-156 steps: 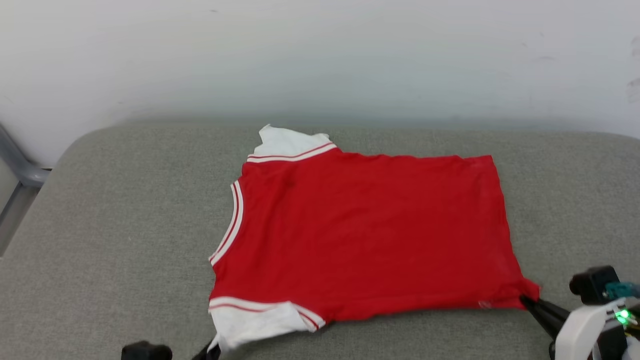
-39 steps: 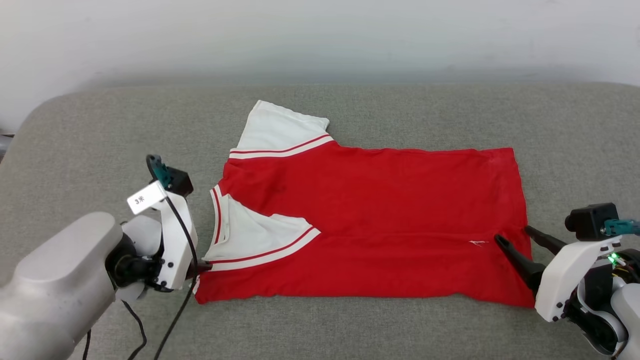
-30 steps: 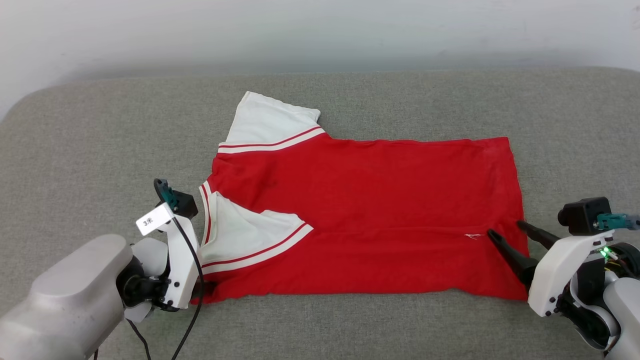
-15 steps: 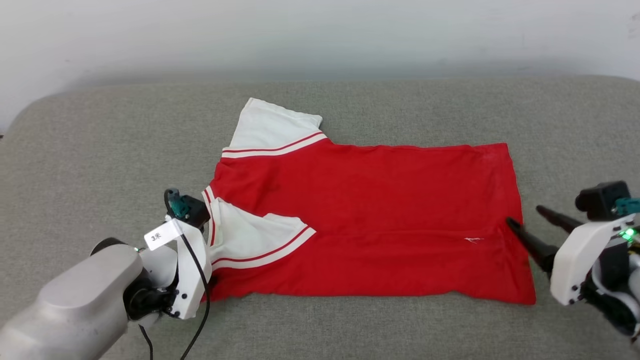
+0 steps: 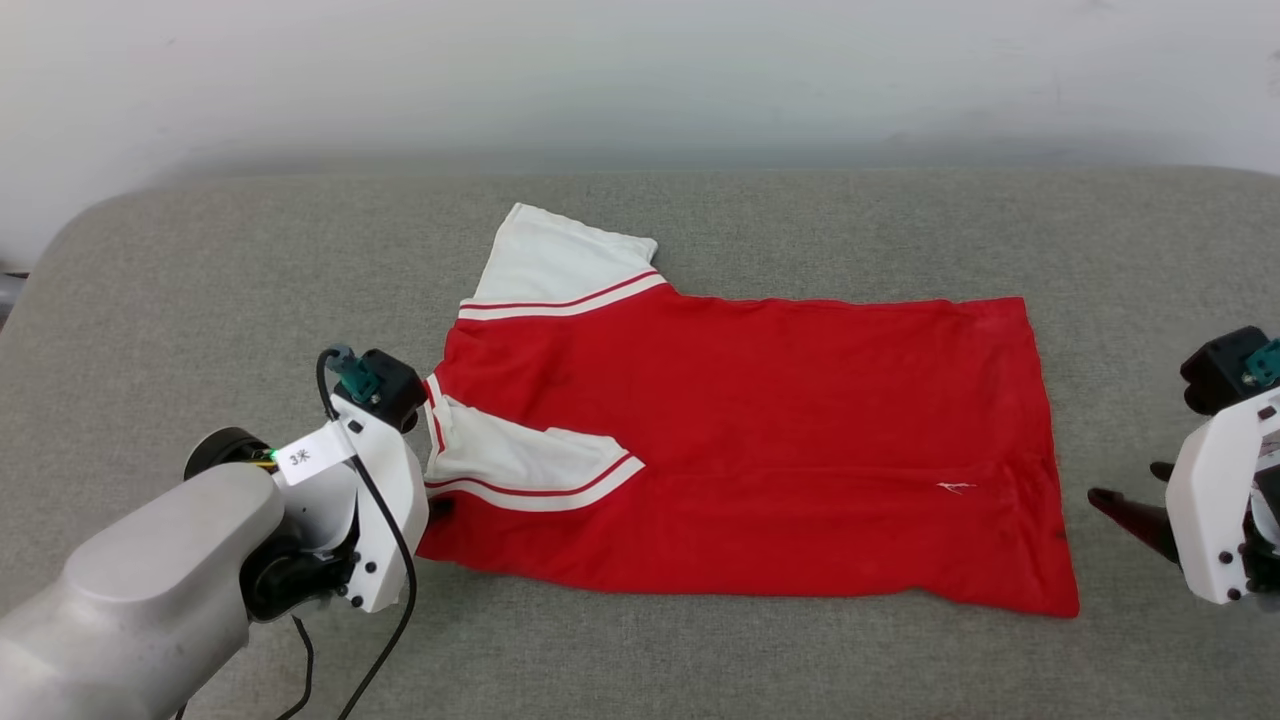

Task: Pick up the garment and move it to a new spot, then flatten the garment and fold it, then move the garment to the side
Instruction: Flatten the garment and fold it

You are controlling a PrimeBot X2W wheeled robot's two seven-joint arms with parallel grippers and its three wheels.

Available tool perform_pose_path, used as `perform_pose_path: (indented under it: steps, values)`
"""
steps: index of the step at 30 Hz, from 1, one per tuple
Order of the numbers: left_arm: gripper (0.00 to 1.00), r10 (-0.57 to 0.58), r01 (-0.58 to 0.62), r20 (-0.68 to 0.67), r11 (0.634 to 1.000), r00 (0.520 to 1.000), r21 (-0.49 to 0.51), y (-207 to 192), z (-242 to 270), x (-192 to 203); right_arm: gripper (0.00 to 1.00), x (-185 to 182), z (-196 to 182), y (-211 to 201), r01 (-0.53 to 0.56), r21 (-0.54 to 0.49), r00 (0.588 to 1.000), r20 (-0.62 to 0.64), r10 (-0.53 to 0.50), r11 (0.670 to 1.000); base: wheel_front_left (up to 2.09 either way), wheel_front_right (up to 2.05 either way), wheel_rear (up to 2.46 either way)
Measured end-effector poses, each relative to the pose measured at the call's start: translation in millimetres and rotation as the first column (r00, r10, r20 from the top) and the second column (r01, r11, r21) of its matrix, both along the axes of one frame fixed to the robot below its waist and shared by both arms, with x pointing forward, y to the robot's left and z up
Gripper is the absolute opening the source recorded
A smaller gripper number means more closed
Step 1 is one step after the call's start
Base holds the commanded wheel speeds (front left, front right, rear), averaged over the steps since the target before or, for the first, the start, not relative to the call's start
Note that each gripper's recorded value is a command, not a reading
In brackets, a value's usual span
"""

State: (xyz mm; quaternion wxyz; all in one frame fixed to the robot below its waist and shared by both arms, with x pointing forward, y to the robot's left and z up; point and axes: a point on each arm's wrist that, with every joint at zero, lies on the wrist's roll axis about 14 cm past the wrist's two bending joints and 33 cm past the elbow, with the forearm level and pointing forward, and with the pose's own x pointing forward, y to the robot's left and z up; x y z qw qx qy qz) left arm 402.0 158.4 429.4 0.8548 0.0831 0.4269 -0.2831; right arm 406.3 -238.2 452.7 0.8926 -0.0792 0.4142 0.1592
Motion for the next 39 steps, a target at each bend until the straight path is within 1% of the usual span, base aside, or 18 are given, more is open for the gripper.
perform_pose_path:
  steps: [5,11,13,15,19,20,21,22,28,35,39]
  values:
    - [0.00,-0.014,0.014,0.003,1.000,1.000,-0.002,-4,-3,1,1.00,-12,-31,13,0.012,0.029,0.993,-0.116,-0.009,0.999,0.00,0.00,0.00]
    - [0.00,-0.008,0.008,-0.004,1.000,1.000,0.011,1,-9,3,1.00,-21,-67,28,0.024,0.045,0.977,-0.211,-0.014,0.999,0.00,0.00,0.00]
    - [0.00,-0.002,0.002,-0.006,1.000,1.000,0.009,3,-11,4,1.00,-23,-77,32,0.038,0.057,0.972,-0.235,-0.023,0.998,0.00,0.00,0.00]
    - [0.00,0.004,-0.003,-0.013,1.000,1.000,0.011,5,-14,3,1.00,-27,-88,32,0.036,0.044,0.963,-0.267,-0.023,0.998,0.00,0.00,0.00]
    - [0.00,0.016,-0.015,-0.018,1.000,1.000,0.012,9,-18,3,1.00,-28,-96,33,0.045,0.048,0.960,-0.277,-0.030,0.998,0.00,0.00,0.00]
    - [0.00,0.018,-0.017,-0.017,1.000,1.000,0.011,10,-18,3,0.76,-27,-96,33,0.044,0.050,0.963,-0.269,-0.029,0.998,0.00,0.00,0.00]
    - [0.00,0.018,-0.018,-0.020,1.000,1.000,0.010,9,-19,1,0.28,-27,-95,34,0.042,0.052,0.965,-0.259,-0.027,0.998,0.00,0.00,0.00]
    - [0.00,0.020,-0.020,-0.022,1.000,1.000,0.009,9,-20,0,0.00,-26,-94,34,0.039,0.054,0.968,-0.249,-0.024,0.998,0.00,0.00,0.00]
    - [0.00,0.034,-0.034,-0.016,0.999,0.999,-0.002,10,-18,-7,0.00,-22,-74,36,0.019,0.075,0.987,-0.160,-0.007,0.997,0.00,0.00,0.00]
    - [0.00,0.041,-0.041,0.009,0.999,0.999,-0.008,16,-9,-20,0.00,-29,-50,33,0.005,0.101,0.997,-0.078,0.003,0.995,0.00,0.00,0.00]
    - [0.00,0.033,-0.033,0.011,0.999,0.999,-0.013,15,-9,-35,0.00,-40,-43,29,0.002,0.107,0.998,-0.062,0.005,0.994,0.00,0.00,0.00]
